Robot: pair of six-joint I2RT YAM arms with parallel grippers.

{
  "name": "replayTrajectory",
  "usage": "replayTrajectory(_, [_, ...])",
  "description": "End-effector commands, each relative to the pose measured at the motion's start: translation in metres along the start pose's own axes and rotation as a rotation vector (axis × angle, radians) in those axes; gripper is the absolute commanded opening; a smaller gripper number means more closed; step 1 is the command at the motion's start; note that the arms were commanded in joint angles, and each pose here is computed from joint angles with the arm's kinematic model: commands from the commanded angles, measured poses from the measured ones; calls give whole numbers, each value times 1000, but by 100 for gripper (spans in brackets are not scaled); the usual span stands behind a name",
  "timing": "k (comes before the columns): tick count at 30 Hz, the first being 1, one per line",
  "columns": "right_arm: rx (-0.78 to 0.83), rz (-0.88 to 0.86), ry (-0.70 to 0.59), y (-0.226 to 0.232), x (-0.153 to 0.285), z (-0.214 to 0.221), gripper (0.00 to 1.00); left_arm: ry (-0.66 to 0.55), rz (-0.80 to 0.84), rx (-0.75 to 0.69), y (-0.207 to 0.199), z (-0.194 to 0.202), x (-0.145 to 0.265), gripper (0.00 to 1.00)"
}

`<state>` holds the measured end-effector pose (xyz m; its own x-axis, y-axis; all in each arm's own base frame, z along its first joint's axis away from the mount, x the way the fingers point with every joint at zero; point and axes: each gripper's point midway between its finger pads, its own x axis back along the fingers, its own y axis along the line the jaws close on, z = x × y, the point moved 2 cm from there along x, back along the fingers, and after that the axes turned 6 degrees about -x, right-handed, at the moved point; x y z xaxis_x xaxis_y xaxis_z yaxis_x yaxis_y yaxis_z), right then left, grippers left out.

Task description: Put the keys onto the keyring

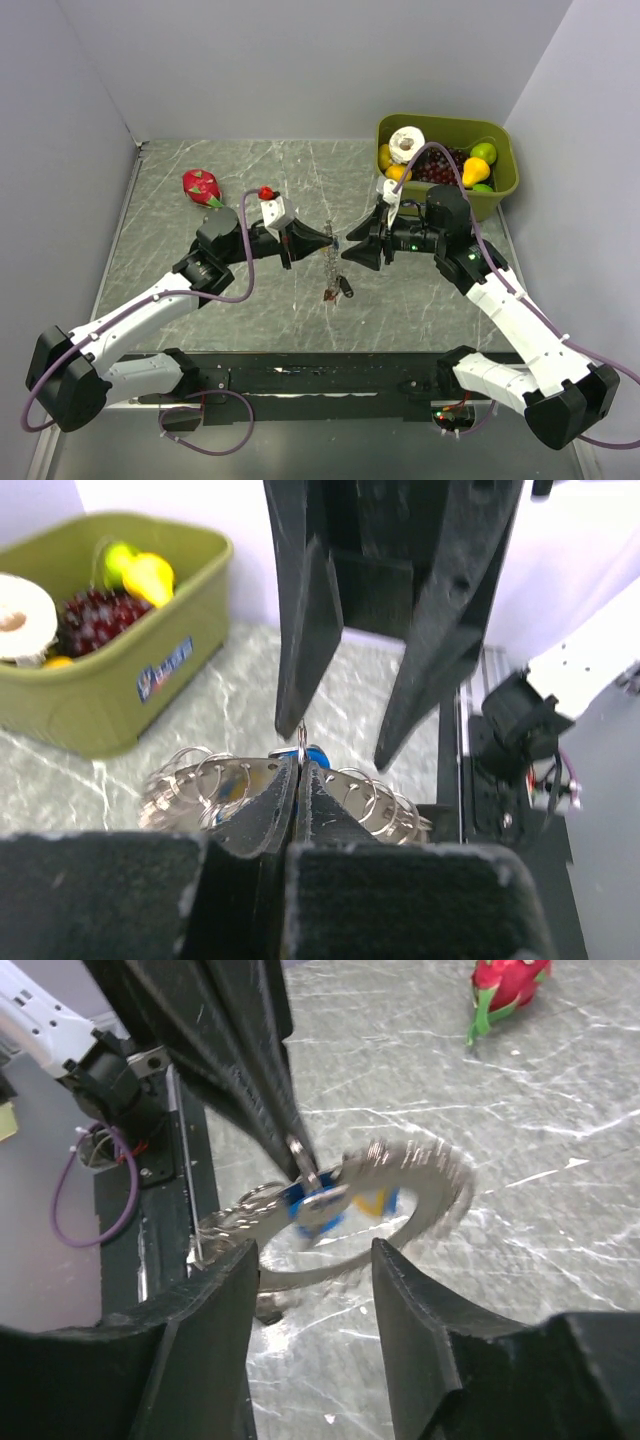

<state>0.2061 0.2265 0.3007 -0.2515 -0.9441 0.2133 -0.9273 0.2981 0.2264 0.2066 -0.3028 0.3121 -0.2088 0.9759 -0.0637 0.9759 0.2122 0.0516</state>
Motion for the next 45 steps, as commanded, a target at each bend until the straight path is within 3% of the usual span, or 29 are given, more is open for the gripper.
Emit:
replayTrajectory(1, [54,-43,-65,10,4,-17,60,-213,-12,-74,-2,-56,2,1])
replayTrajectory(6, [43,-63,-86,9,0,-21,65,-212,27,-72,-4,-57,-3,1])
replayTrajectory(20, [56,-5,-159,4,2,-35,65,-199,109,-80,-14,-57,-5,1])
replayTrajectory(23, [39,-32,-146,3,-3,-32,54,-200,130,-83,-17,-58,-5,1])
replayTrajectory(25, [33,-39,-145,2,-5,-33,38,-199,135,-81,-18,-59,-5,1])
replayTrajectory(27, [28,-52,-139,2,-7,-31,32,-199,143,-78,-19,-59,-5,1])
replayTrajectory(28, [31,-52,-140,2,-7,-32,23,-200,145,-76,-20,-59,-5,1])
replayTrajectory(33, [35,-48,-121,0,-7,-24,8,-233,117,-90,-18,-66,-1,1])
replayTrajectory(39, [46,-50,-104,0,-8,-17,1,-255,120,-97,-20,-71,1,1])
replayTrajectory(45, [39,-64,-75,-3,-11,-10,0,-273,130,-103,-22,-77,1,1])
